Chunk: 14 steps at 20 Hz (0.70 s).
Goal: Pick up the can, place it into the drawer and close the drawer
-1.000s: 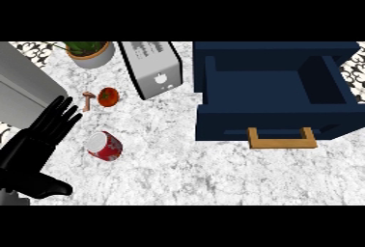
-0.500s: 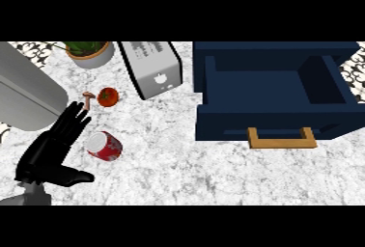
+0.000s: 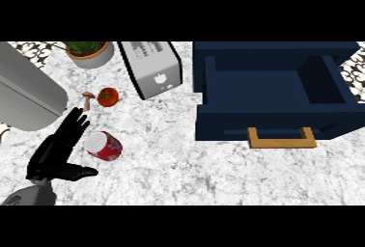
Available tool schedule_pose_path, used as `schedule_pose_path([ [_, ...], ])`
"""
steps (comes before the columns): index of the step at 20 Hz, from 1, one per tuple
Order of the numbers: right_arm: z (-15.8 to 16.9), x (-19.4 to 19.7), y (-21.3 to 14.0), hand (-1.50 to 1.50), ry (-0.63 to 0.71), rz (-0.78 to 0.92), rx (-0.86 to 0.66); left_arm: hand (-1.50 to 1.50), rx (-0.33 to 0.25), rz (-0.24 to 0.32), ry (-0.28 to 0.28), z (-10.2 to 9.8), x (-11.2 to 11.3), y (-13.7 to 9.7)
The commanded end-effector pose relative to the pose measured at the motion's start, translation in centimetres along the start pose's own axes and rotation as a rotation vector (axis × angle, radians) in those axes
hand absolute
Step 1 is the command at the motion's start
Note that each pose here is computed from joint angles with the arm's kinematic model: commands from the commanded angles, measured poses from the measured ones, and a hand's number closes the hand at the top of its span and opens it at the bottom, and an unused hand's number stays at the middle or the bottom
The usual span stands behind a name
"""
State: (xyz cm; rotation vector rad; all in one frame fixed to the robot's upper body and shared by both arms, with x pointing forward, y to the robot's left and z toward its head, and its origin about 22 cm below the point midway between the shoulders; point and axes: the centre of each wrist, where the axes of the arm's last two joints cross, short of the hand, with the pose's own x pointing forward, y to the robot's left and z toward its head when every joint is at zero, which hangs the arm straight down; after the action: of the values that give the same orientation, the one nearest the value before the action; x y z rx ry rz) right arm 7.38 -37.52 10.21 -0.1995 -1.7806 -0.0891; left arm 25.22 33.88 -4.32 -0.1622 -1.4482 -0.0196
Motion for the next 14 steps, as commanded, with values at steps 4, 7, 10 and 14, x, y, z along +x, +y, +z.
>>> schedule_pose_path([
  [4, 0.5, 0.0, -0.1, -1.50, -0.001, -0.015, -0.001, -1.50, -0.009, 0.016, 0.027, -0.3, -3.6, 2.7],
  [7, 0.1, 0.7, -1.0, -1.50, -0.004, 0.009, -0.004, -1.50, -0.010, 0.013, 0.058, 0.7, -5.3, 2.0],
  [10, 1.7, 1.1, -2.7, -1.50, -0.003, 0.014, 0.012, -1.50, 0.003, 0.046, 0.063, 0.4, -5.3, 2.3],
  [14, 0.4, 0.7, -1.2, -1.50, 0.001, -0.013, 0.006, -1.50, 0.002, 0.039, 0.076, 1.0, -9.7, 0.9],
])
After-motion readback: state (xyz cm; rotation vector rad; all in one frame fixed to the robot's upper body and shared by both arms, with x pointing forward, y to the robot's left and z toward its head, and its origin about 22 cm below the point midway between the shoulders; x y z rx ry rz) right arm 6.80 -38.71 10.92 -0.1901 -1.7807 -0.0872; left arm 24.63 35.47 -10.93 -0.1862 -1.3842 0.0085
